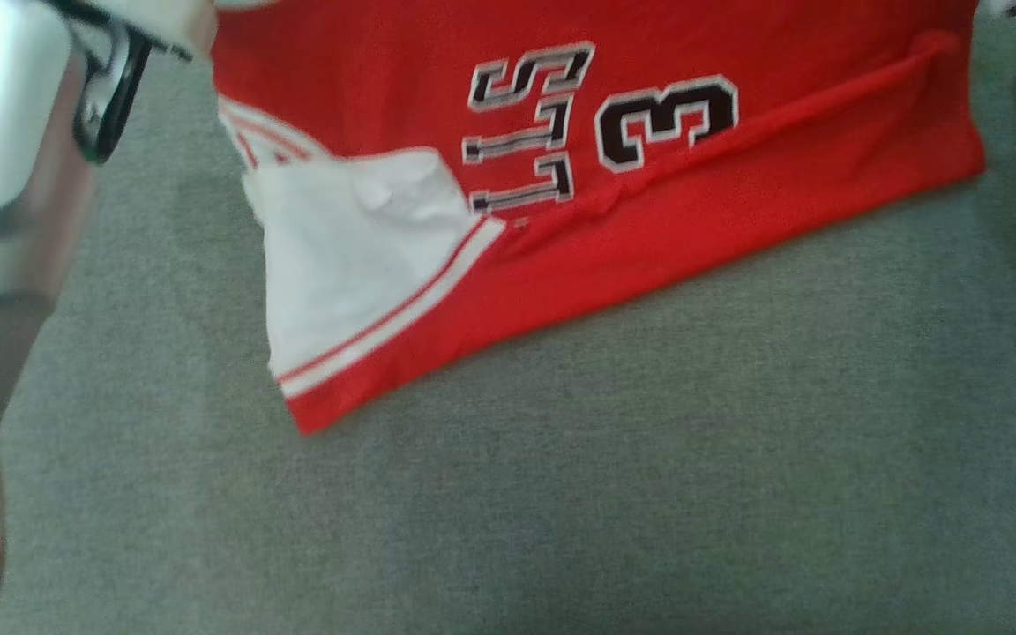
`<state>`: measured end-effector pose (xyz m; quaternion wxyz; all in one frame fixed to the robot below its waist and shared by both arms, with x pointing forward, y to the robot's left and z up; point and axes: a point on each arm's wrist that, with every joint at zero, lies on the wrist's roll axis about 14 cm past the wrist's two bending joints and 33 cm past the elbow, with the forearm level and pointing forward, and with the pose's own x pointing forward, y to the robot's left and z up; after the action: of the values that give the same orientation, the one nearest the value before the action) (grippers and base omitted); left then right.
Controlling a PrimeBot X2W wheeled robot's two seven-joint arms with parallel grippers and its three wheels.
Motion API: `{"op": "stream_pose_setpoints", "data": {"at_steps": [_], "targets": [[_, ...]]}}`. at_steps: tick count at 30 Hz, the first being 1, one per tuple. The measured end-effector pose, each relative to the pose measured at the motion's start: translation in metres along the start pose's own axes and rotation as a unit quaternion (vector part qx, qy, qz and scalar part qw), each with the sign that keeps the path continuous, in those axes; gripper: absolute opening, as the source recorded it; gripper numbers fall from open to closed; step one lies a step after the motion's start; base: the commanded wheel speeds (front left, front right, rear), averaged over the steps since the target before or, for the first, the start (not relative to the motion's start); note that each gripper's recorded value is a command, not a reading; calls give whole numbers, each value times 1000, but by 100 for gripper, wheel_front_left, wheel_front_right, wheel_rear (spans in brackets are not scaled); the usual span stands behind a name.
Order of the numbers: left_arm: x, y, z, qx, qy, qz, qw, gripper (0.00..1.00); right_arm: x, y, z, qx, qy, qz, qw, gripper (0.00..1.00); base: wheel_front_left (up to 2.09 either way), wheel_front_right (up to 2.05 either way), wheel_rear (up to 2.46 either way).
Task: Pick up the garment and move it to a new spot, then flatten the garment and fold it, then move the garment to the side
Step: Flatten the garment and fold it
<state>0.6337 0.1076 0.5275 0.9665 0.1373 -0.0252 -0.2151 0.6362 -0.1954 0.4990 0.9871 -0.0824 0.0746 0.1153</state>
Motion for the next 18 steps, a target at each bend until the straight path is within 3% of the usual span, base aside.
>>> {"op": "stream_pose_setpoints", "data": {"at_steps": [11,18], "targets": [[-5,-4,2,-7,5,-12,1000,0,1,10,-2,23,-16,12,1000,0,0,0,0],[-43,-30,-24,-4,48,-55,997,0,-23,18,-17,17,13,38,999,0,0,0,0]]}}
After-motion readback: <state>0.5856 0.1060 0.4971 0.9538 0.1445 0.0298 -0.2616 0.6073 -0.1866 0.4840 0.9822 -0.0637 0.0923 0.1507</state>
